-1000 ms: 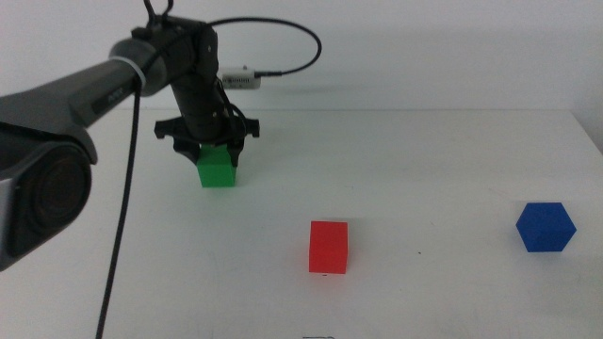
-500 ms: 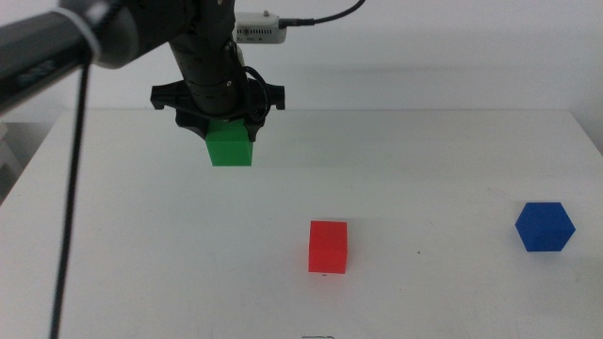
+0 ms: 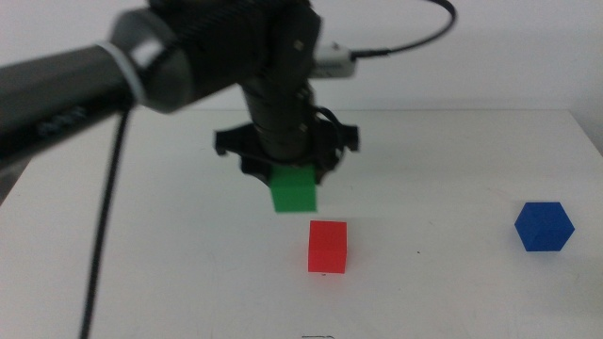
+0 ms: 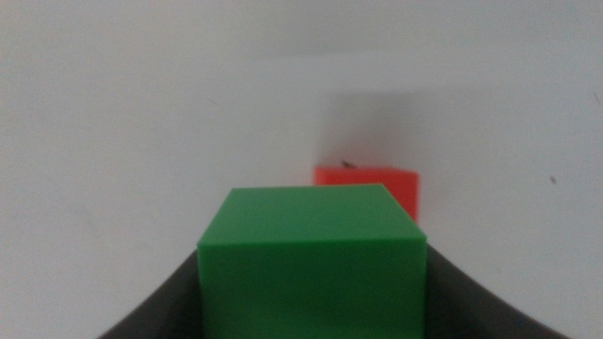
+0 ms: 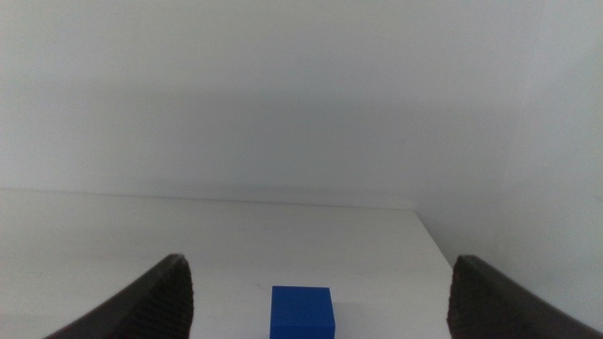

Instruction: Stack red cubes first, then green, then blue cubes in a specific spot.

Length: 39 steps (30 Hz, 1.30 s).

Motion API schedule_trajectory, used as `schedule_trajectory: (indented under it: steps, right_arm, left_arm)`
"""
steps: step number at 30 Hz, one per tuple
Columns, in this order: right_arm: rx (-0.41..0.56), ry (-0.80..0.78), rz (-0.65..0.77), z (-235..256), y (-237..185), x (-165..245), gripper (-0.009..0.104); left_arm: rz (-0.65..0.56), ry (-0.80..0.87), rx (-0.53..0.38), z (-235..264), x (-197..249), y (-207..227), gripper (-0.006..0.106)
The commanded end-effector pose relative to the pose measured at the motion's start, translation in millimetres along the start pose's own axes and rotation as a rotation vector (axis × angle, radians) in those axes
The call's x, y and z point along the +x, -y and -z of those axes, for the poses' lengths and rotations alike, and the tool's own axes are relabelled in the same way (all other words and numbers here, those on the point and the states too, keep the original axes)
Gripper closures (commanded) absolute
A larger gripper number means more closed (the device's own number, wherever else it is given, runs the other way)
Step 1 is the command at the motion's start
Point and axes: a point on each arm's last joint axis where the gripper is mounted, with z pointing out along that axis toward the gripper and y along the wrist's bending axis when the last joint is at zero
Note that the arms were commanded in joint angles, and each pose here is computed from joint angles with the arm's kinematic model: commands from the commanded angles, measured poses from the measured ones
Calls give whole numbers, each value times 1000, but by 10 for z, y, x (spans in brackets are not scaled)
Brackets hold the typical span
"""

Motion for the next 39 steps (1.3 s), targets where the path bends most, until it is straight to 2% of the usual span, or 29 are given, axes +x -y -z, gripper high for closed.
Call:
schedule_trajectory:
  steps: [1, 12, 26, 39]
  right_arm:
    - [12, 102, 22, 20, 10, -116, 24]
    - [12, 102, 22, 20, 10, -116, 24]
    - [12, 102, 22, 20, 10, -116, 24]
    - [12, 102, 22, 20, 10, -116, 24]
  left_arm:
    - [13, 62, 77, 208, -14, 123, 77]
    - [5, -31, 110, -122, 30, 415, 77]
    - [3, -44, 100, -279, 23, 447, 77]
    - [2, -51, 53, -348, 22, 416, 77]
